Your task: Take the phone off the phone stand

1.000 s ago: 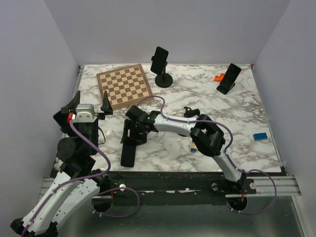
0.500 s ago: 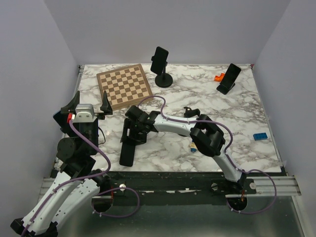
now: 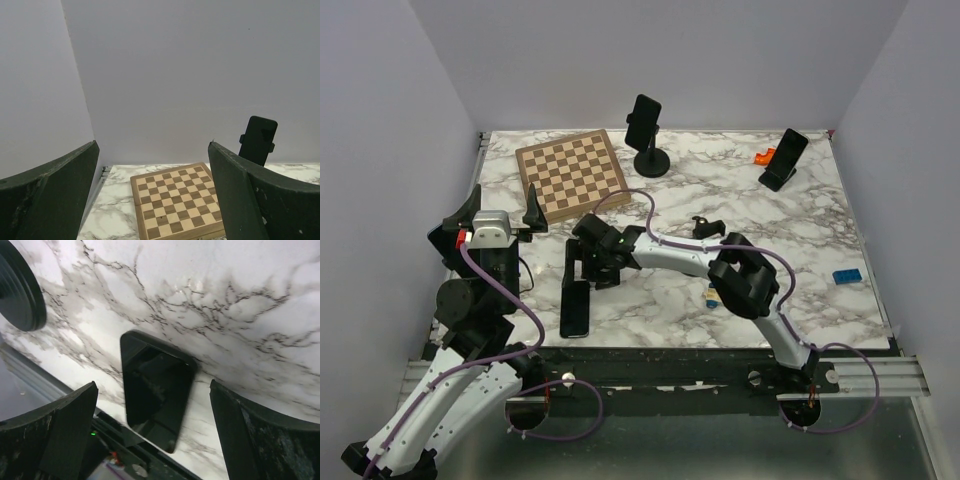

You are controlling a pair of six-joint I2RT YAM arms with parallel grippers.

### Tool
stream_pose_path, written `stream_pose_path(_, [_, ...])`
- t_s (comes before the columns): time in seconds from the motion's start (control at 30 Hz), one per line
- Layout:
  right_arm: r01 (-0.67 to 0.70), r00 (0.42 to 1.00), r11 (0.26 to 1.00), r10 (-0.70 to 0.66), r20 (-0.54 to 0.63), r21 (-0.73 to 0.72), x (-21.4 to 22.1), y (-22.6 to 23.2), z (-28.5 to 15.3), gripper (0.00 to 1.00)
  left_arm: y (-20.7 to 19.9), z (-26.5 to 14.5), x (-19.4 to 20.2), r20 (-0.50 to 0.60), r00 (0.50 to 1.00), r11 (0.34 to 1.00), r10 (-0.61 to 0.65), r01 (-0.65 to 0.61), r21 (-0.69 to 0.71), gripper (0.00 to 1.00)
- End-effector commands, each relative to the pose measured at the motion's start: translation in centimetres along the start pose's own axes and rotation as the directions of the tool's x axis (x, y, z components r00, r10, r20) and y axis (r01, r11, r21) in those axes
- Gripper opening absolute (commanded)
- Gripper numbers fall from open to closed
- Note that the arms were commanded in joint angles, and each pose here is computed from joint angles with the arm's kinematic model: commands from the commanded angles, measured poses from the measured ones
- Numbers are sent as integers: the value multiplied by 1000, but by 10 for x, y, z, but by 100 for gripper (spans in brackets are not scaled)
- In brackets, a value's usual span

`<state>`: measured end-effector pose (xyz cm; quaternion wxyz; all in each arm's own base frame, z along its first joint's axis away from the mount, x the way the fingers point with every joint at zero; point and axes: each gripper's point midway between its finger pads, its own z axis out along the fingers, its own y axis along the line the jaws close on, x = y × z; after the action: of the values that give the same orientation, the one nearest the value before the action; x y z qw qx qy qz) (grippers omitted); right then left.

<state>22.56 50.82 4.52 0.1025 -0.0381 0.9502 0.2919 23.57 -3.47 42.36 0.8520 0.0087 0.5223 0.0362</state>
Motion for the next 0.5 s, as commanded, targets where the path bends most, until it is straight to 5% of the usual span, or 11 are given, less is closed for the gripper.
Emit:
stream_pose_path(0.0, [211, 969, 975, -219, 118, 73, -17, -11, -42, 100, 9, -3, -2, 10, 1000, 999, -2, 2, -39, 98])
stream_pose_path(0.23, [449, 783, 887, -448, 431, 106, -40, -25, -164, 100, 8, -4, -4, 15, 1000, 999, -18, 18, -34, 97])
stream_pose_path(0.47, [443, 583, 883, -414, 699, 154, -54, -42, -286, 100, 3, -4, -3, 9, 999, 999, -36, 36, -16, 97])
